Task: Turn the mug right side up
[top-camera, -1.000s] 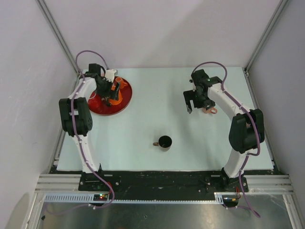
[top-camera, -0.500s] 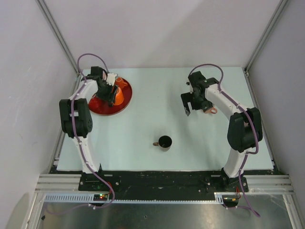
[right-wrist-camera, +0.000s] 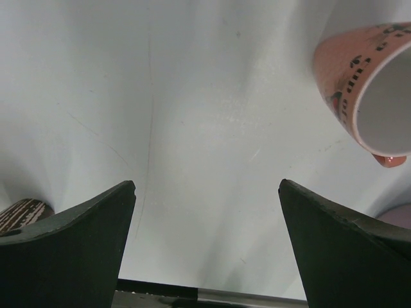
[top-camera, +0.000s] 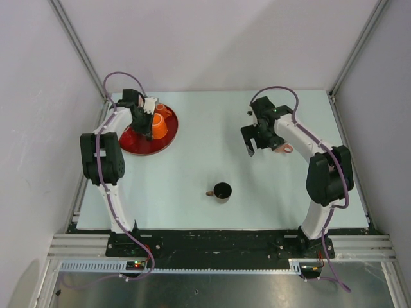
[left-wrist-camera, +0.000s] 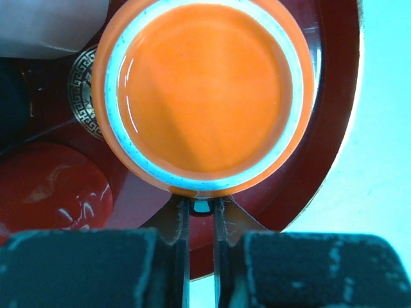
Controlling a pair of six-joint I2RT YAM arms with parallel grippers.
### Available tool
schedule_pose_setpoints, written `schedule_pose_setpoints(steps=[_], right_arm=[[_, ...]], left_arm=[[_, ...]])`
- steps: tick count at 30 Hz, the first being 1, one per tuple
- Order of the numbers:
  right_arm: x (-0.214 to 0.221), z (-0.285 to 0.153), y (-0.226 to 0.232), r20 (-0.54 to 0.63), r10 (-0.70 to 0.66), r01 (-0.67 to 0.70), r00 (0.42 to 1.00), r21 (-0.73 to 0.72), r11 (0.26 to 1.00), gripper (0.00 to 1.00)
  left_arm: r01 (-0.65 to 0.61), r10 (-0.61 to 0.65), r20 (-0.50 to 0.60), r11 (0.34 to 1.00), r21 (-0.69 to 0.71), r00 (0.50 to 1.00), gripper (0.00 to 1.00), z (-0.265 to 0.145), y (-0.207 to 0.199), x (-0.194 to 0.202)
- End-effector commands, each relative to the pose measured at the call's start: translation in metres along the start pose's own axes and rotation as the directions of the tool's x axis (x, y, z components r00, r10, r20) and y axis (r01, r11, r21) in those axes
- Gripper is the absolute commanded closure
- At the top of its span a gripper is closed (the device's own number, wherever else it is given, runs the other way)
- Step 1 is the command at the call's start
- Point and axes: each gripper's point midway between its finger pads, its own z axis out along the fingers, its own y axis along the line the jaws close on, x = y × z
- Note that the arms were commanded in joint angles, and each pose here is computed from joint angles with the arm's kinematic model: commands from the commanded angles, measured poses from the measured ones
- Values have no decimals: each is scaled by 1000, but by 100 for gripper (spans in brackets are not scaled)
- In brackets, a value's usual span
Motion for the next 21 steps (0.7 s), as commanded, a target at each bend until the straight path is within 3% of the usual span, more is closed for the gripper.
schedule_pose_setpoints(steps=[1, 5, 9, 12, 14, 18, 21], right_arm=[[-21, -37, 23, 158, -86, 96, 984, -58, 994, 1], [-49, -74, 52, 384, -202, 246, 901, -67, 967, 1], [-77, -125, 83, 647, -250, 387, 720, -77, 919, 1], [-97, -170, 94, 825, -245, 466, 509, -24, 885, 2], [-108, -197, 98, 911, -245, 496, 333, 52, 867, 2], [-119, -243, 110, 967, -253, 530, -25, 227, 817, 3], [-124, -262, 122, 952, -234, 533, -198, 304, 789, 5]], left_arm=[[22, -29, 136, 998, 57, 990, 100, -35, -15, -35], [60, -97, 249, 987, 151, 964, 100, -76, -39, -65], [59, -146, 365, 969, 241, 920, 100, -133, -70, -97], [-2, -151, 443, 945, 326, 884, 100, -181, -108, -114], [-23, -191, 466, 909, 415, 864, 100, -211, -132, -120], [-77, -233, 480, 837, 542, 845, 100, -258, -174, -122], [-119, -248, 480, 782, 612, 842, 100, -286, -202, -122]])
